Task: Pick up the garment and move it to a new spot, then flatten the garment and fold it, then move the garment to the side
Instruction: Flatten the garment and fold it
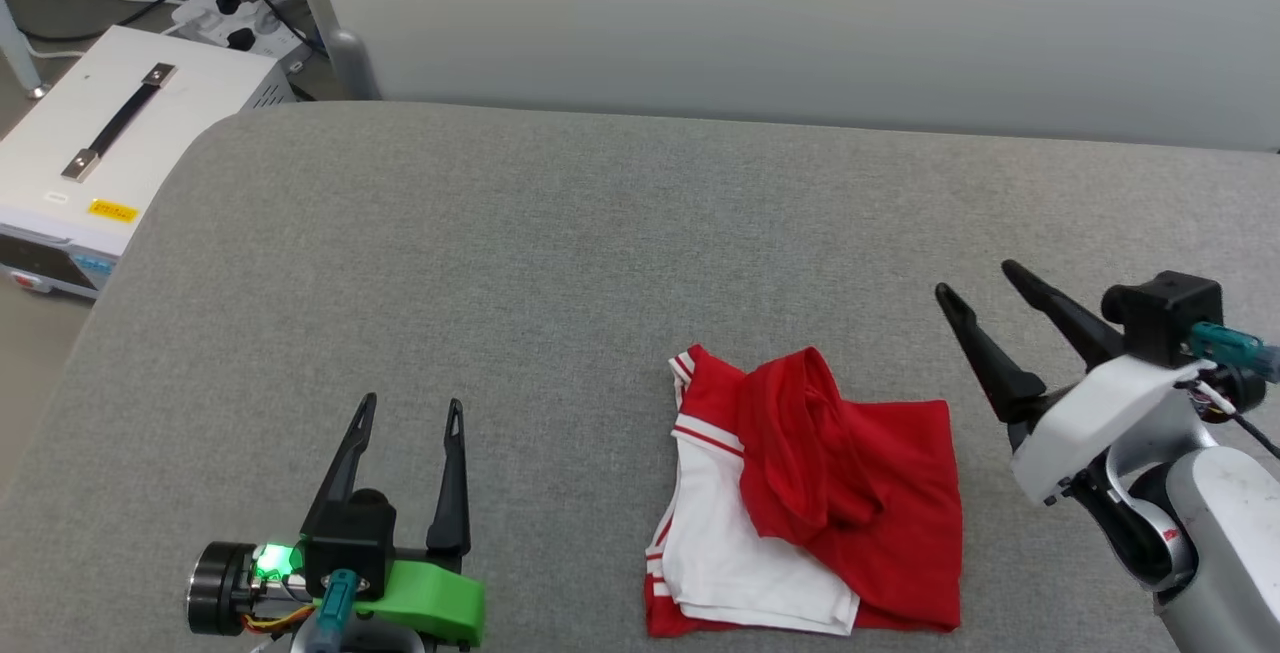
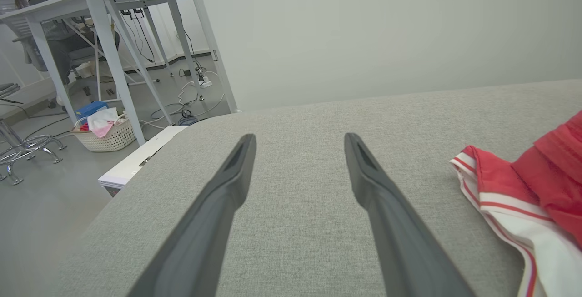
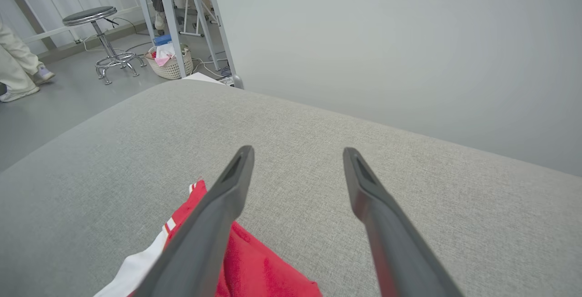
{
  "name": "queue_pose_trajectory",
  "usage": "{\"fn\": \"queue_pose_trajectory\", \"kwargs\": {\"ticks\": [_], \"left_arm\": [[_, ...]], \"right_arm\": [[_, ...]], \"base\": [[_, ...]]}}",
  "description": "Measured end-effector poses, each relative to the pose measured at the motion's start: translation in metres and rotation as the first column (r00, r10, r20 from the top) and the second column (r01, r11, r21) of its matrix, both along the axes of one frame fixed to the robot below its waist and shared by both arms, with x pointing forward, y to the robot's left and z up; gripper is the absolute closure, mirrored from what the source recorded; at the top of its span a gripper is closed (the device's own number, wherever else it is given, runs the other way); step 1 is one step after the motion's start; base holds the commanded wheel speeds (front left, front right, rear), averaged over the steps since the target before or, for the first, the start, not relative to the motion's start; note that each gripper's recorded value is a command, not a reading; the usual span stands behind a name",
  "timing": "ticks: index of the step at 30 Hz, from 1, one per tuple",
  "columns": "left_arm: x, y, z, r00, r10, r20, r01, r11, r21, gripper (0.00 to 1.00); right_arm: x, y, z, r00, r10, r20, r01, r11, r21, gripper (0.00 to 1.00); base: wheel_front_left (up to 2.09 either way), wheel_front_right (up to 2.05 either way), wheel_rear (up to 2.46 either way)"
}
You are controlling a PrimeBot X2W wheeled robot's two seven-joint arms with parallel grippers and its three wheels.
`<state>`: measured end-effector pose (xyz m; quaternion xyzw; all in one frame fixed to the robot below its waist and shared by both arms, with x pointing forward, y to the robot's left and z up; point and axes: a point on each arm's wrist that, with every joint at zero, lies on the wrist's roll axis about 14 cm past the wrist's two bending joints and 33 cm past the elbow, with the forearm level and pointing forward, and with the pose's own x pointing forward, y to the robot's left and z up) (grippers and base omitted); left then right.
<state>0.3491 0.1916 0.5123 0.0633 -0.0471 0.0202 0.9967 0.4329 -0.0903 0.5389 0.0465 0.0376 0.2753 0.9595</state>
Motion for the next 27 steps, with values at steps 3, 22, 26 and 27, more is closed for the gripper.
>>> {"fn": "queue_pose_trajectory", "kwargs": {"ticks": [3, 22, 26, 27], "left_arm": [[0.001, -0.003, 0.004, 1.000, -0.010, 0.014, 0.010, 1.000, 0.002, 0.00], [-0.004, -0.016, 0.014, 0.998, -0.053, 0.047, 0.053, 0.999, 0.008, 0.00], [-0.008, -0.016, 0.015, 0.997, -0.056, 0.051, 0.055, 0.998, 0.009, 0.00], [-0.009, -0.016, 0.015, 0.997, -0.056, 0.050, 0.055, 0.998, 0.009, 0.00]], "right_arm": [[-0.001, -0.025, 0.014, 0.989, -0.105, 0.102, 0.103, 0.994, 0.018, 0.00], [-0.062, -0.071, 0.024, 0.878, -0.398, 0.265, 0.374, 0.917, 0.138, 0.00], [-0.075, -0.069, 0.018, 0.880, -0.404, 0.250, 0.382, 0.914, 0.135, 0.00], [-0.077, -0.069, 0.016, 0.881, -0.406, 0.242, 0.384, 0.913, 0.134, 0.00]], "base": [[0.00, 0.00, 0.00], [0.00, 0.00, 0.00], [0.00, 0.00, 0.00], [0.00, 0.00, 0.00]]}}
